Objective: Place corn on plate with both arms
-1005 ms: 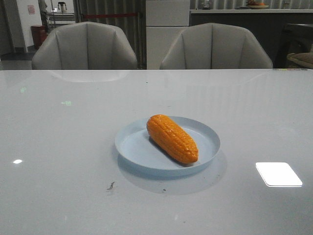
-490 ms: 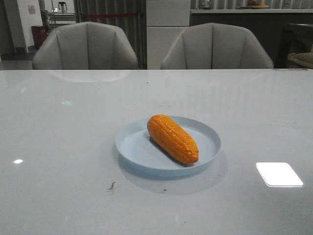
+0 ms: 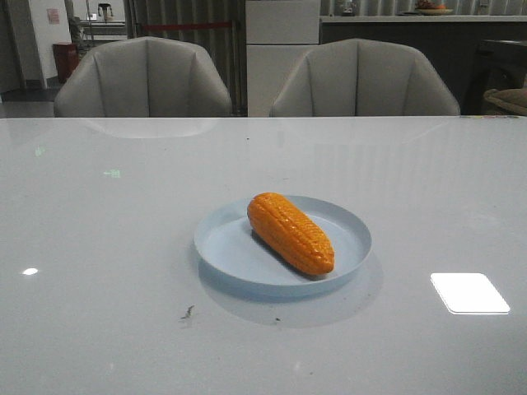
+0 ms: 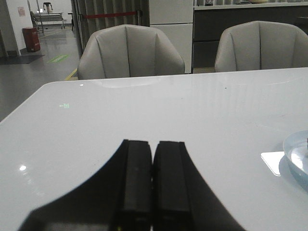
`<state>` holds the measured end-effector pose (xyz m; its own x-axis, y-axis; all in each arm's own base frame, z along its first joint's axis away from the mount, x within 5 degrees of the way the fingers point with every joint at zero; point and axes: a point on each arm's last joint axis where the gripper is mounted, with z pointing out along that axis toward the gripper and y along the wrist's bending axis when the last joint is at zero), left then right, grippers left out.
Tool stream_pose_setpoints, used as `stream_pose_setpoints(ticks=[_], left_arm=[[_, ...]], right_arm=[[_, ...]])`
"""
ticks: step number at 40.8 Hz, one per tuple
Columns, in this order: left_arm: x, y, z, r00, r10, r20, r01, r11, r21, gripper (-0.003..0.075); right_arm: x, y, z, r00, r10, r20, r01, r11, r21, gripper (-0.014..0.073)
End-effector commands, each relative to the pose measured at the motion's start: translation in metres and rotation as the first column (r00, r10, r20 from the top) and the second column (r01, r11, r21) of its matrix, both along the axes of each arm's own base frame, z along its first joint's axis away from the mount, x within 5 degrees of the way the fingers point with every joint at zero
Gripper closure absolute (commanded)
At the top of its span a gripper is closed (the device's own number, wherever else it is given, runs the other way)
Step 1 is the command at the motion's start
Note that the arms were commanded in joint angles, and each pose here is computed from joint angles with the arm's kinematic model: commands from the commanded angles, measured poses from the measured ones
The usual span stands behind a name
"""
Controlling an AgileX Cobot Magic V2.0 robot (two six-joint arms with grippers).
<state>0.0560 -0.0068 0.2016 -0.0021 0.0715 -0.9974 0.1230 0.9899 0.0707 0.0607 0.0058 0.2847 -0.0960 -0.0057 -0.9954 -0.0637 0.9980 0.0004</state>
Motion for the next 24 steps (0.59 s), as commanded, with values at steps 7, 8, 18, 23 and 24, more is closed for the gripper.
stream_pose_setpoints(ticks=[7,8,18,23,24], left_arm=[[0.0,0.0,-0.004,0.998,-0.003,0.061,0.004,1.0,-0.02,0.0627],[0.0,0.0,-0.004,0.998,-0.003,0.061,0.004,1.0,-0.02,0.0627],[0.0,0.0,-0.005,0.998,-0.003,0.06,0.004,1.0,-0.019,0.0627],[0.0,0.0,-0.005,0.998,-0.002,0.06,0.003,1.0,-0.019,0.0627],[0.0,0.0,-0.005,0.998,-0.002,0.06,0.003,1.0,-0.019,0.0627]], right_arm=[[-0.015,-0.004,-0.03,0.973,-0.042,0.227,0.036,0.999,0.029,0.0536],[-0.017,-0.004,-0.033,0.969,-0.043,0.244,0.036,0.999,0.033,0.0536],[-0.007,-0.001,-0.075,0.987,0.009,0.159,-0.031,0.99,0.136,0.0536],[-0.007,0.0,-0.077,0.989,0.025,0.146,-0.045,0.99,0.136,0.0536],[-0.007,0.0,-0.077,0.989,0.025,0.146,-0.045,0.99,0.136,0.0536]])
